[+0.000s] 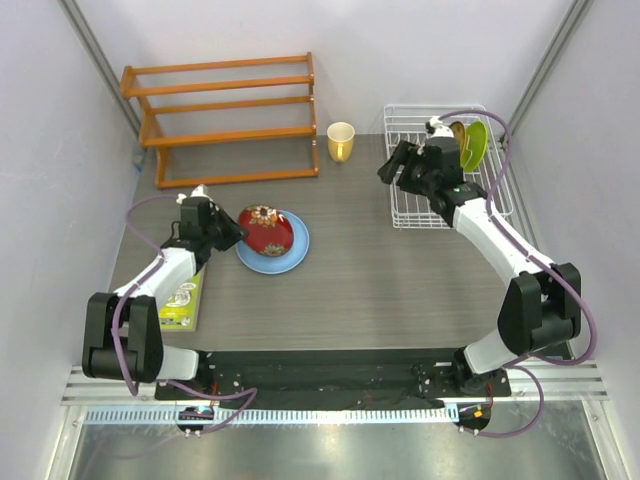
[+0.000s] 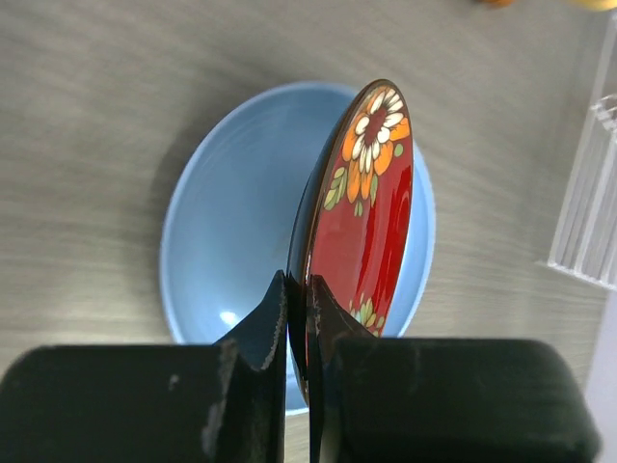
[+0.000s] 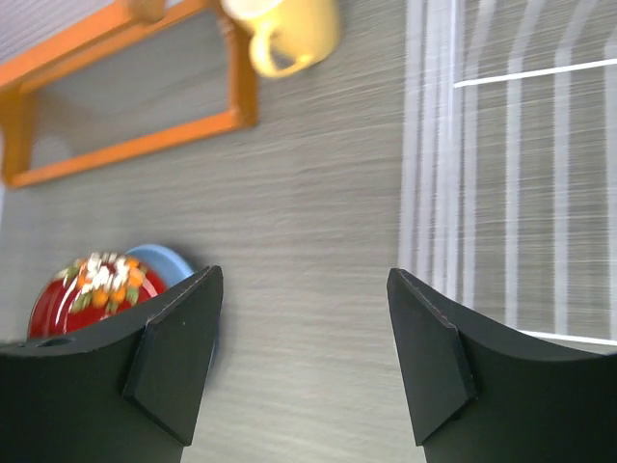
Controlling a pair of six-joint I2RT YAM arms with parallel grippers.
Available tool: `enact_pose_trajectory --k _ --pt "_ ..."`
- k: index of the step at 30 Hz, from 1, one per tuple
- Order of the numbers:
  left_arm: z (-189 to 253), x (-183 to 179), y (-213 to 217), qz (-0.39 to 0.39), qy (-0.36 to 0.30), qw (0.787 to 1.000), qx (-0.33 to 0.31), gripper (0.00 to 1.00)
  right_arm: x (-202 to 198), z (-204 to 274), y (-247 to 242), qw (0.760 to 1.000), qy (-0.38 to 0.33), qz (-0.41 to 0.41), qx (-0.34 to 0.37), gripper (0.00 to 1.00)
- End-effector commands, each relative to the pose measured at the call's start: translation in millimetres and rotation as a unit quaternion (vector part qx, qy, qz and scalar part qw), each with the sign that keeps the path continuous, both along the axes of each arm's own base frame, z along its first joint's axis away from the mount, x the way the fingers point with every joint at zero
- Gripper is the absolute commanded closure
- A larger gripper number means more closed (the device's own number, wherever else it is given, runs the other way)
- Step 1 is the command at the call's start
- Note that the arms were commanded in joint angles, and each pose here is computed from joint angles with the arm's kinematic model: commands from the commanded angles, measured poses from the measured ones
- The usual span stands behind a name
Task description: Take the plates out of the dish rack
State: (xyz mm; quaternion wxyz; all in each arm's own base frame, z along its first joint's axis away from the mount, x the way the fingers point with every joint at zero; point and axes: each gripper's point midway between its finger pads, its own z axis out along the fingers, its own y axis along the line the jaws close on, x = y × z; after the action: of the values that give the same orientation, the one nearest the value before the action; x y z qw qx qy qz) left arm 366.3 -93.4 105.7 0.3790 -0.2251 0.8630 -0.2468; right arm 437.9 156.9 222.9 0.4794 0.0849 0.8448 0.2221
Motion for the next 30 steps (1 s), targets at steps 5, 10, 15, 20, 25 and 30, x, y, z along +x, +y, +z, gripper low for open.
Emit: enact_pose_trajectory --k 5,10,15,20,25,30 --pt "-5.8 4.5 -7.2 -0.02 0.012 1.0 -0.011 1.0 10.5 12.3 -43.6 0.999 -0.013 -0.033 -0.031 0.25" --pt "-24.7 3.6 -11.6 -0.028 0.039 0.999 -0.019 0.92 24.1 13.2 -69.6 0.997 -0.011 -0.06 -0.057 0.25" --pt "-34.7 6.4 -16.4 -0.041 0.057 0.997 -0.026 0.6 41.0 3.2 -108.3 0.985 0.011 -0.114 -0.129 0.25" --pt "-40.9 8.3 -16.3 -0.043 0.065 0.997 -0.022 0.45 50.8 -2.4 -128.4 0.975 0.025 -0.143 -0.168 0.25" --pt "-35.0 10.5 -6.8 -0.03 0.061 0.998 0.004 0.34 55.4 -3.4 -150.6 0.961 0.031 -0.183 -0.206 0.25" --pt "1.9 18.5 5.1 -0.012 0.014 0.999 0.035 0.27 73.2 0.9 -178.7 0.933 0.03 -0.231 -0.274 0.25"
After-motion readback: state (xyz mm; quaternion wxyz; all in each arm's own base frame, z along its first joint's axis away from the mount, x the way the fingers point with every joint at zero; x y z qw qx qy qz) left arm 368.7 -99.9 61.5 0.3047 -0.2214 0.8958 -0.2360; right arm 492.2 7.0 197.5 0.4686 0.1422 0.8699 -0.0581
